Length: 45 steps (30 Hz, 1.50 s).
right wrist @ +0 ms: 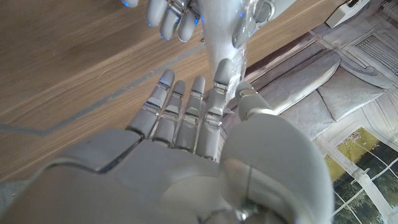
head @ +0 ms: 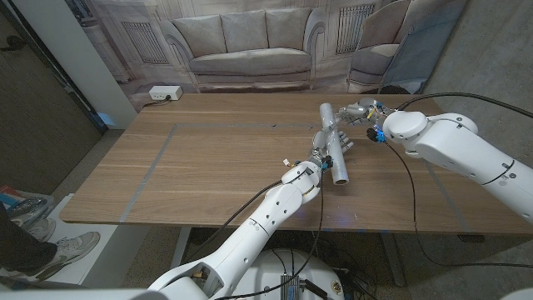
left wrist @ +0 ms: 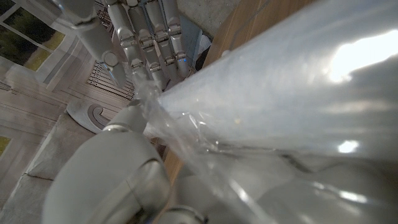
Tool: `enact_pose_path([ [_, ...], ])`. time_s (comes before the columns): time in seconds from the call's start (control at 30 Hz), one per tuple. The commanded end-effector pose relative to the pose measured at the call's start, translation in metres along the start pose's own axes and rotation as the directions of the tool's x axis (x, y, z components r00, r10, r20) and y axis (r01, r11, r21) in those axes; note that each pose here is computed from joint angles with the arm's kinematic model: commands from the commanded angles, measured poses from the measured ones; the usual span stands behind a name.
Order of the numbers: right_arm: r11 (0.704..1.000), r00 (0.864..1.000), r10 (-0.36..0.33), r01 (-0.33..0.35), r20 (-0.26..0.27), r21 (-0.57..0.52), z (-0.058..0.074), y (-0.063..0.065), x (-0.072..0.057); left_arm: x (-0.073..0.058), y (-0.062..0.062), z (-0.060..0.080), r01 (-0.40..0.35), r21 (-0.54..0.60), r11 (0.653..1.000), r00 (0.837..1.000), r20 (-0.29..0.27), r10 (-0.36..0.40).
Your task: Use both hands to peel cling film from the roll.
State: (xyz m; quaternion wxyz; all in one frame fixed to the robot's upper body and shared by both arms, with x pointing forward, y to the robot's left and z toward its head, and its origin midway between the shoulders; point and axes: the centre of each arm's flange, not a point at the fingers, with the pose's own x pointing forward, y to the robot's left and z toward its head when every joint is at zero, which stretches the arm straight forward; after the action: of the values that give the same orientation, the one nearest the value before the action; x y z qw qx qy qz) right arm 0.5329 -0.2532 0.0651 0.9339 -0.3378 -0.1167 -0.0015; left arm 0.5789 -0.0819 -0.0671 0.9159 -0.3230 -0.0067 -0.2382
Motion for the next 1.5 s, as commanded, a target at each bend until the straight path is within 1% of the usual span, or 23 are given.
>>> enact_pose_path([
  [0.03, 1.0, 1.0, -0.031, 0.031, -0.004, -0.007, 0.005, 0.003, -0.001, 0.002, 0.001, -0.003, 0.061, -0.07, 0.996, 0.998, 0.016, -0.06],
  [0.1, 0.999, 0.999, -0.036, 0.036, -0.006, -0.003, 0.005, 0.003, -0.001, 0.002, 0.002, -0.003, 0.058, -0.066, 0.996, 0.998, 0.021, -0.057],
  [0.13, 0.999, 0.999, -0.037, 0.037, -0.008, -0.006, 0.005, 0.003, -0.001, 0.004, 0.003, -0.005, 0.098, -0.094, 0.991, 0.995, 0.016, -0.097],
  [0.17, 0.999, 0.999, -0.039, 0.039, -0.011, -0.002, 0.005, 0.002, -0.001, 0.004, 0.004, -0.007, 0.106, -0.11, 0.988, 0.994, 0.032, -0.103],
  [0.2, 0.999, 0.999, -0.037, 0.037, -0.009, 0.001, 0.004, 0.002, -0.001, 0.003, 0.002, -0.006, 0.076, -0.104, 0.992, 0.997, 0.039, -0.072],
  [0.27, 0.999, 0.999, -0.042, 0.042, -0.011, 0.001, 0.004, 0.002, -0.001, 0.006, 0.004, -0.006, 0.144, -0.101, 0.984, 0.989, 0.049, -0.14],
  [0.3, 0.999, 0.999, -0.045, 0.045, -0.006, -0.002, 0.005, 0.002, -0.001, 0.004, 0.003, -0.006, 0.13, -0.101, 0.986, 0.991, 0.04, -0.127],
  [0.37, 0.999, 0.999, -0.049, 0.049, -0.004, 0.001, 0.005, 0.001, -0.001, 0.006, 0.004, -0.008, 0.17, -0.123, 0.978, 0.984, 0.071, -0.162],
  [0.4, 0.999, 0.999, -0.052, 0.052, -0.003, 0.002, 0.005, 0.001, -0.001, 0.005, 0.003, -0.007, 0.171, -0.125, 0.977, 0.985, 0.062, -0.164],
  [0.47, 0.998, 0.998, -0.058, 0.058, 0.002, 0.0, 0.006, 0.001, -0.002, 0.005, 0.004, -0.008, 0.16, -0.127, 0.979, 0.985, 0.079, -0.151],
  [0.6, 0.998, 0.998, -0.059, 0.059, -0.001, -0.002, 0.007, 0.0, -0.001, 0.006, 0.005, -0.009, 0.159, -0.137, 0.978, 0.986, 0.069, -0.151],
  [0.73, 0.998, 0.998, -0.057, 0.057, -0.002, -0.001, 0.007, -0.001, 0.001, 0.007, 0.004, -0.009, 0.172, -0.144, 0.975, 0.984, 0.082, -0.161],
  [0.83, 0.999, 0.999, -0.054, 0.054, -0.003, 0.002, 0.006, -0.001, 0.003, 0.007, 0.004, -0.01, 0.174, -0.169, 0.97, 0.984, 0.075, -0.163],
  [0.87, 0.998, 0.998, -0.059, 0.059, -0.006, 0.005, 0.005, -0.002, 0.003, 0.006, 0.004, -0.009, 0.159, -0.141, 0.977, 0.986, 0.066, -0.151],
  [0.93, 0.998, 0.998, -0.059, 0.059, -0.002, 0.006, 0.005, -0.003, 0.003, 0.007, 0.004, -0.011, 0.165, -0.17, 0.972, 0.986, 0.06, -0.156],
  [1.0, 0.998, 0.998, -0.065, 0.065, -0.002, 0.009, 0.004, -0.005, 0.003, 0.006, 0.004, -0.01, 0.153, -0.149, 0.977, 0.987, 0.063, -0.145],
  [1.1, 0.997, 0.997, -0.074, 0.074, -0.007, 0.015, 0.003, -0.007, 0.003, 0.007, 0.003, -0.007, 0.126, -0.12, 0.985, 0.992, 0.04, -0.122],
  [1.13, 0.997, 0.997, -0.075, 0.075, -0.007, 0.014, 0.003, -0.007, 0.003, 0.007, 0.003, -0.007, 0.135, -0.113, 0.984, 0.99, 0.048, -0.13],
  [1.23, 0.997, 0.997, -0.077, 0.078, -0.008, 0.012, 0.002, -0.009, 0.004, 0.007, 0.002, -0.005, 0.115, -0.076, 0.99, 0.993, 0.032, -0.113],
  [1.27, 0.997, 0.997, -0.079, 0.079, -0.01, 0.01, 0.001, -0.009, 0.004, 0.008, 0.002, -0.006, 0.131, -0.089, 0.987, 0.991, 0.034, -0.128],
  [1.33, 0.997, 0.997, -0.081, 0.081, -0.014, 0.017, 0.0, -0.01, 0.005, 0.008, 0.002, -0.005, 0.119, -0.053, 0.991, 0.993, 0.021, -0.119],
  [1.37, 0.997, 0.996, -0.082, 0.082, -0.015, 0.013, -0.001, -0.01, 0.005, 0.008, 0.002, -0.005, 0.102, -0.037, 0.994, 0.995, 0.021, -0.101],
  [1.5, 0.996, 0.996, -0.086, 0.087, -0.021, 0.012, -0.002, -0.011, 0.006, 0.008, 0.0, -0.005, 0.102, -0.056, 0.993, 0.994, 0.045, -0.1],
])
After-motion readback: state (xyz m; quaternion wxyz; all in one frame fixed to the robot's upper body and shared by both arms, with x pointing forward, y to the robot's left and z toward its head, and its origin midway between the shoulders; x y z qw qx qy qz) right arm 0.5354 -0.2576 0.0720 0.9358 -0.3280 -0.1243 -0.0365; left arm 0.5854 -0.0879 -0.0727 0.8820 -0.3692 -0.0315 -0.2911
